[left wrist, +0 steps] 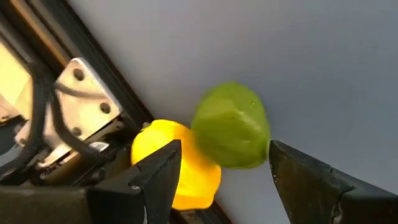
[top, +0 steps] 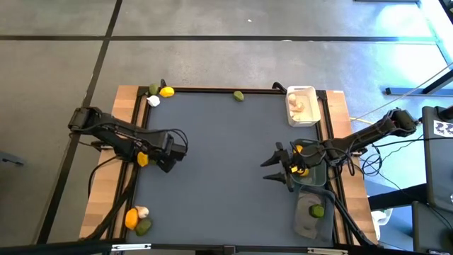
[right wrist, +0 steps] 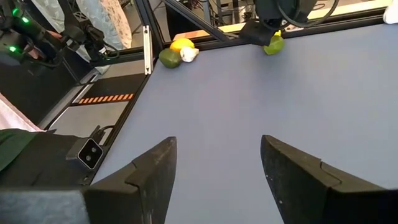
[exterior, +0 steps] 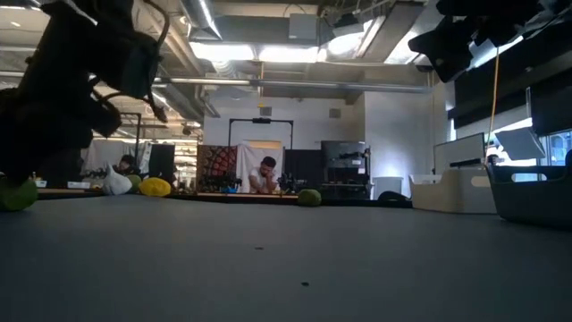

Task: Sort produce into baskets
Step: Put the green lime into the black bin

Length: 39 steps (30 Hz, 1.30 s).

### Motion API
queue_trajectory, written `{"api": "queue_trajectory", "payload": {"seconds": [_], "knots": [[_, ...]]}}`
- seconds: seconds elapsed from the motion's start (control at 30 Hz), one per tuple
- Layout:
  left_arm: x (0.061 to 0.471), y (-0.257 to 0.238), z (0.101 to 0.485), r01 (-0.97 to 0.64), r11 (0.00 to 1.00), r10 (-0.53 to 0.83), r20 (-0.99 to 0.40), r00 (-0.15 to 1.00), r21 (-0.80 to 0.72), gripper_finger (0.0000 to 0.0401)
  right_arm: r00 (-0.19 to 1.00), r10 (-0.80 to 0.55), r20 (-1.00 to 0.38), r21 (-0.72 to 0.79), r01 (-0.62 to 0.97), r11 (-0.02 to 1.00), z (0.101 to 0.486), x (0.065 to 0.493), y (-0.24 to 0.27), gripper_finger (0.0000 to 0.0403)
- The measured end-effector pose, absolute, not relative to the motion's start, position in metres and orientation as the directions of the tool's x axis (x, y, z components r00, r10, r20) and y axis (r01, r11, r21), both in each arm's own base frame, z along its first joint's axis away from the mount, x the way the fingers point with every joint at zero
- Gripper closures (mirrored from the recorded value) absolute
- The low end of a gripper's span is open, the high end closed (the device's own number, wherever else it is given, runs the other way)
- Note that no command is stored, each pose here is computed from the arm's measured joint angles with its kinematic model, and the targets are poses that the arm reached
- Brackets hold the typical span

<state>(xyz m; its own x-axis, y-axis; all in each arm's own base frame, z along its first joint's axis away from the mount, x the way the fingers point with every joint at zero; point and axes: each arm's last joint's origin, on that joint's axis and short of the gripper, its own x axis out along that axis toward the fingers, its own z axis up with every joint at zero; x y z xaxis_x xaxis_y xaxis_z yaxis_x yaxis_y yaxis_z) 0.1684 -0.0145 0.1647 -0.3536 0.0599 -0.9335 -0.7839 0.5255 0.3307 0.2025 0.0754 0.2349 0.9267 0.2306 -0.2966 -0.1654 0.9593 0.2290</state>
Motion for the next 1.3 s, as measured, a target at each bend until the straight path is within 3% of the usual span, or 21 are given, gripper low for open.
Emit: {"api": "queue_trajectory", "payload": {"seconds": [0.23,0.63,0.87,1.1,1.3], "knots": [[0.169,-0.015,0.160,-0.781,0.546,0.045,-0.941,-0.334,0.303,0.0169,0.934,0.200,-0.295,0.220,-0.137,0.966,0.235,0.203,0.075,0.0171],[0.170,-0.015,0.159,-0.781,0.551,0.042,-0.944,-0.328,0.296,0.0222,0.936,0.179,-0.302,0.212,-0.117,0.970,0.234,0.203,0.074,0.0171],[0.183,-0.017,0.153,-0.807,0.567,0.022,-0.982,-0.185,0.165,0.0237,0.936,0.179,-0.303,0.211,-0.117,0.970,0.234,0.203,0.074,0.0171],[0.184,-0.018,0.152,-0.805,0.566,0.059,-0.982,-0.178,0.179,0.0227,0.936,0.179,-0.303,0.211,-0.117,0.970,0.234,0.203,0.074,0.0171],[0.185,-0.018,0.148,-0.807,0.567,0.090,-0.986,-0.140,0.167,0.0192,0.936,0.178,-0.304,0.211,-0.116,0.971,0.234,0.203,0.074,0.0171]]}}
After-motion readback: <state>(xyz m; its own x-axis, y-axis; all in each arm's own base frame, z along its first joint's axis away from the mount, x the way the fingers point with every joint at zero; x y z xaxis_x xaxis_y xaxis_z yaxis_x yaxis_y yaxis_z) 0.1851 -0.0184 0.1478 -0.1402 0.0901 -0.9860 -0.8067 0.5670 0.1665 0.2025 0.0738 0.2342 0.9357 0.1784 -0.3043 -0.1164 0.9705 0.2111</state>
